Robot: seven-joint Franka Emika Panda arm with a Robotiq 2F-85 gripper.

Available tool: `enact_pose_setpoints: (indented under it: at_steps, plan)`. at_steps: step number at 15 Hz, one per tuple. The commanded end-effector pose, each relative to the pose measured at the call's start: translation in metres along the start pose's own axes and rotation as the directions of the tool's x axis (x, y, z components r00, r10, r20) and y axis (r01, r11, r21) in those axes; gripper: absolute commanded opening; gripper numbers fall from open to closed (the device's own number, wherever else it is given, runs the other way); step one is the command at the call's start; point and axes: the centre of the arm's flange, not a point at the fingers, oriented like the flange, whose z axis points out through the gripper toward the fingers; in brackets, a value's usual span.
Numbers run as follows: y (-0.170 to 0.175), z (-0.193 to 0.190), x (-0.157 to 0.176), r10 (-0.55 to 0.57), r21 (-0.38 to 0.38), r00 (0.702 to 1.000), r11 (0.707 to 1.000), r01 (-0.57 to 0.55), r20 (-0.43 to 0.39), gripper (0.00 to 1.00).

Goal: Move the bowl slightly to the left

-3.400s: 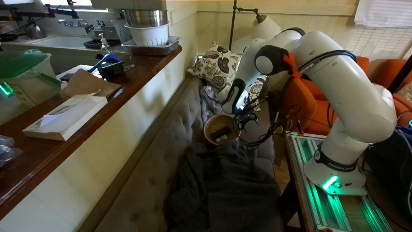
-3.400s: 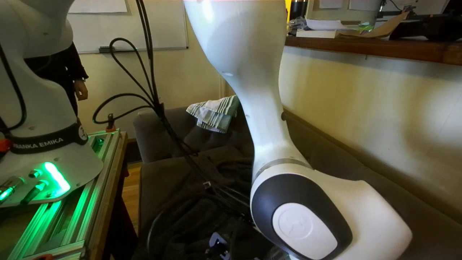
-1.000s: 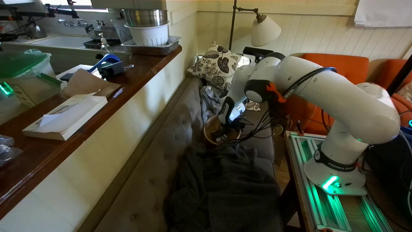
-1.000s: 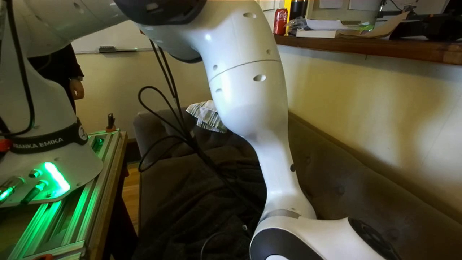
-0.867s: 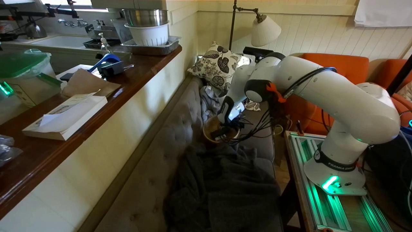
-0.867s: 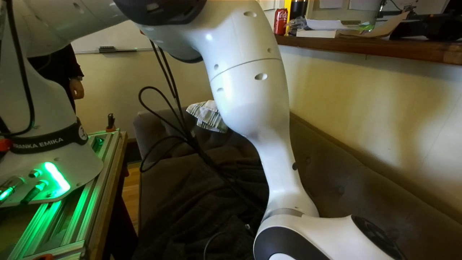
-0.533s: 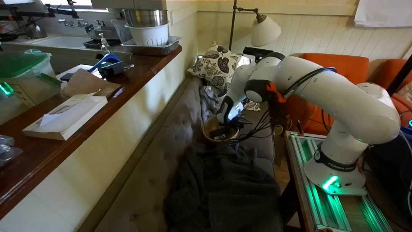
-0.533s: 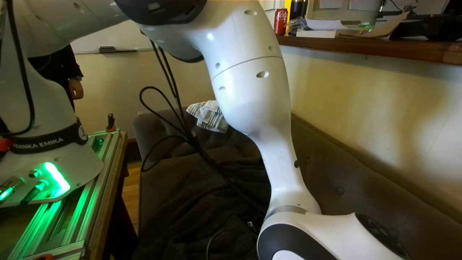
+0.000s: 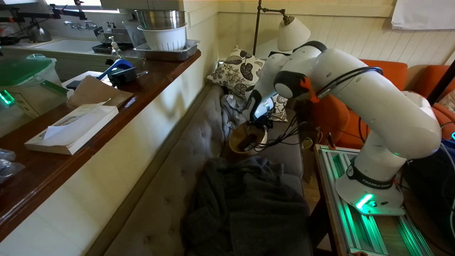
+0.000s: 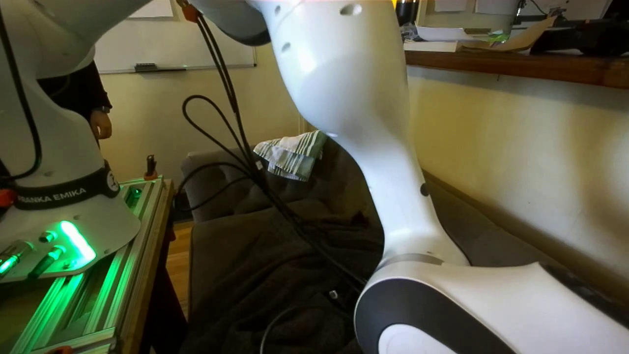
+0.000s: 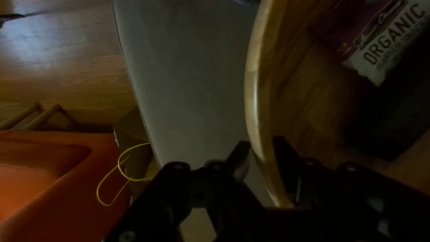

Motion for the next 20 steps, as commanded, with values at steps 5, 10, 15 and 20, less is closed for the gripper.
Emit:
enact_pose_setpoints:
  at_steps: [5, 10, 15, 20]
  plan:
    - [0.100, -0.054, 0.044, -0.065, 0.024, 0.989, 0.998, 0.062, 0.136, 0.06]
    - [0.123, -0.060, 0.027, -0.164, 0.073, 0.962, 0.986, 0.151, 0.220, 0.06]
    - [0.136, -0.072, 0.002, -0.233, 0.193, 0.923, 0.965, 0.179, 0.308, 0.06]
    - [0.151, -0.096, -0.015, -0.250, 0.333, 0.893, 0.935, 0.122, 0.375, 0.06]
